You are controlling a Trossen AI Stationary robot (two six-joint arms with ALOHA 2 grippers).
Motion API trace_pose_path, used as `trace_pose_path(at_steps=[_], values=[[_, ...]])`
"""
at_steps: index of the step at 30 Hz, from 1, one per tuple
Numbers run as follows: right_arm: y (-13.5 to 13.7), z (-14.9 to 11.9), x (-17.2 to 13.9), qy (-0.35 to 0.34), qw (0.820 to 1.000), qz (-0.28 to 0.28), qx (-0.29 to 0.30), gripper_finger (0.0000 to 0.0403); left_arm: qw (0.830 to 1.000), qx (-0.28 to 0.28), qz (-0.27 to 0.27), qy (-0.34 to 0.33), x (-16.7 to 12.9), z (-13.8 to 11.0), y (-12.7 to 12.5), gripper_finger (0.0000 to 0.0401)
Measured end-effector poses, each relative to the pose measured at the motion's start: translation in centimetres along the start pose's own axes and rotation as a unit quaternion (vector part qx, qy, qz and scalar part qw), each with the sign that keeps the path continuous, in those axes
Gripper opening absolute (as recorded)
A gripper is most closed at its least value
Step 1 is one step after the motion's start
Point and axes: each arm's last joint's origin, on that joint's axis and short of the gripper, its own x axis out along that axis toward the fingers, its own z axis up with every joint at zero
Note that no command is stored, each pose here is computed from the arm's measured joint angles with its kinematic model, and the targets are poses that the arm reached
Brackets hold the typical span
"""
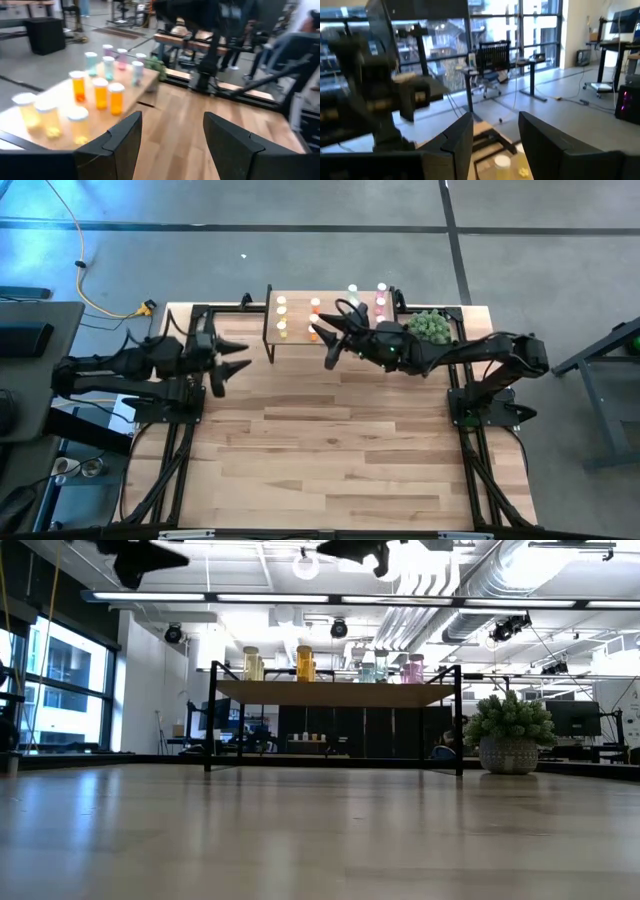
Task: Pick and place medicine bottles onto shelf by color
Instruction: Return to Home Position
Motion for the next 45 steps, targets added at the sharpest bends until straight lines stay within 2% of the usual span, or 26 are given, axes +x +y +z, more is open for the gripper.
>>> trace_pose_path(at_steps=[8, 14, 24, 30, 32, 35, 41, 45], values=[[1.8, 1.4, -1.3, -0.049, 0.999, 0.003, 0.012, 0.0149, 0.998, -0.020, -0.054, -0.017, -0.6, -6.2, 0.2, 0.0200], [0.9, 4.4, -3.6, -0.067, 0.997, 0.008, 0.034, 0.0149, 0.996, -0.035, -0.078, -0.034, -0.6, -9.4, 0.4, 0.0200], [-3.0, 10.7, -11.4, -0.068, 0.996, 0.007, 0.060, 0.0149, 0.996, -0.043, -0.078, -0.021, -0.1, -12.9, 0.8, 0.0200], [-5.2, 12.0, -16.4, -0.032, 0.998, 0.025, 0.039, 0.0149, 0.997, -0.037, -0.071, -0.006, 0.3, -14.1, 0.9, 0.0200], [-5.9, 11.7, -18.1, -0.005, 0.999, 0.031, 0.024, 0.0149, 0.997, -0.035, -0.064, -0.010, 0.3, -14.0, 1.0, 0.0200], [-6.6, 9.8, -20.0, 0.049, 0.997, 0.046, 0.026, 0.0149, 0.998, -0.037, -0.055, -0.011, 0.3, -14.0, 1.0, 0.0200], [-7.3, 2.3, -22.2, 0.086, 0.992, 0.058, 0.076, 0.0149, 0.998, -0.036, -0.057, -0.010, 0.3, -14.0, 1.0, 0.0200], [-7.8, -2.1, -23.3, 0.060, 0.988, 0.072, 0.123, 0.0149, 0.998, -0.036, -0.058, -0.010, 0.3, -14.0, 1.0, 0.0200]])
